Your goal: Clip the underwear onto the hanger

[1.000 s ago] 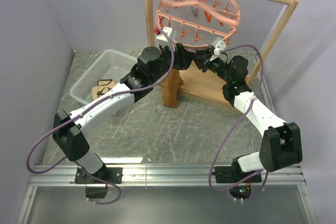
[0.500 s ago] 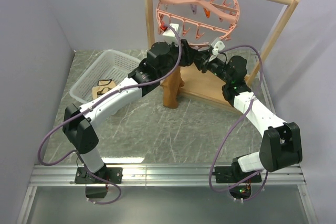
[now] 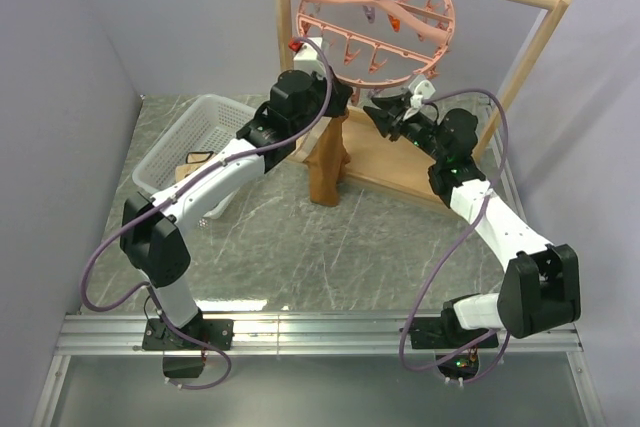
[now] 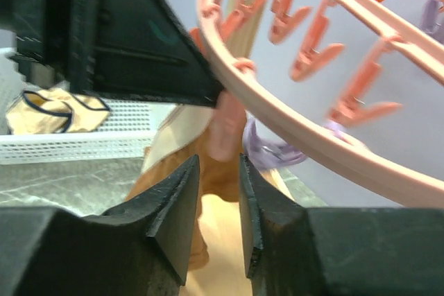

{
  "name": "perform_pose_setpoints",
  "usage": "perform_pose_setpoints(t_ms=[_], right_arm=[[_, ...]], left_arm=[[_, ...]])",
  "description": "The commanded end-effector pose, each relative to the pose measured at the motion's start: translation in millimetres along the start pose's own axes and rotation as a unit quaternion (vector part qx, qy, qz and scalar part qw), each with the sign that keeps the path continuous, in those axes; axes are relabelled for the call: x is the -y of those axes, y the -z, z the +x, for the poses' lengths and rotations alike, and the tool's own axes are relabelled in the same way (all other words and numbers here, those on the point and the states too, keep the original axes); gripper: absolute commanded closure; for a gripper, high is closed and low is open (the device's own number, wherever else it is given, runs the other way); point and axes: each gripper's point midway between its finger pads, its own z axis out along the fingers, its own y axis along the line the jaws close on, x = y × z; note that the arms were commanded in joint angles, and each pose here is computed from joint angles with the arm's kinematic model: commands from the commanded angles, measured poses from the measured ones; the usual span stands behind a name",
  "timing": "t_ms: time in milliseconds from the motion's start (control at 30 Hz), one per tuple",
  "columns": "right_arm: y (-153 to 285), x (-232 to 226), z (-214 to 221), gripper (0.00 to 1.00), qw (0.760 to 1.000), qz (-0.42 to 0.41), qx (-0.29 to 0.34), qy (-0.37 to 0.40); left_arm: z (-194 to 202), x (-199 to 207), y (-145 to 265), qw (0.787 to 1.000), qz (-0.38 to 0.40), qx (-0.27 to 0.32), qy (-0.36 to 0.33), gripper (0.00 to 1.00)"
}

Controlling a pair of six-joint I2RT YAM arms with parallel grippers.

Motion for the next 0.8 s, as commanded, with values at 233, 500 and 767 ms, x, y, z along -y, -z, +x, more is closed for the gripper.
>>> perform_pose_setpoints(t_ms=[233,500,767], right_arm=[[25.5,27.0,-5.2,0.5,0.999,0.037,-0.016,0.007],[23.2,23.8,-13.6,0.47,1.0,0.027,0.006,0.008],[3.1,23.4,-16.6,0.41,1.0,0.004,0.028,0.002]], left_arm=[[-52.9,-1.0,-7.6,0.998,0.024,0.064,0.004,0.95],[-54.2,-11.4,-10.2,0.998,0.023,0.057,0.006,0.94],[-54.1,-13.5,-11.5,0.998,0.024,0.056,0.007,0.94]])
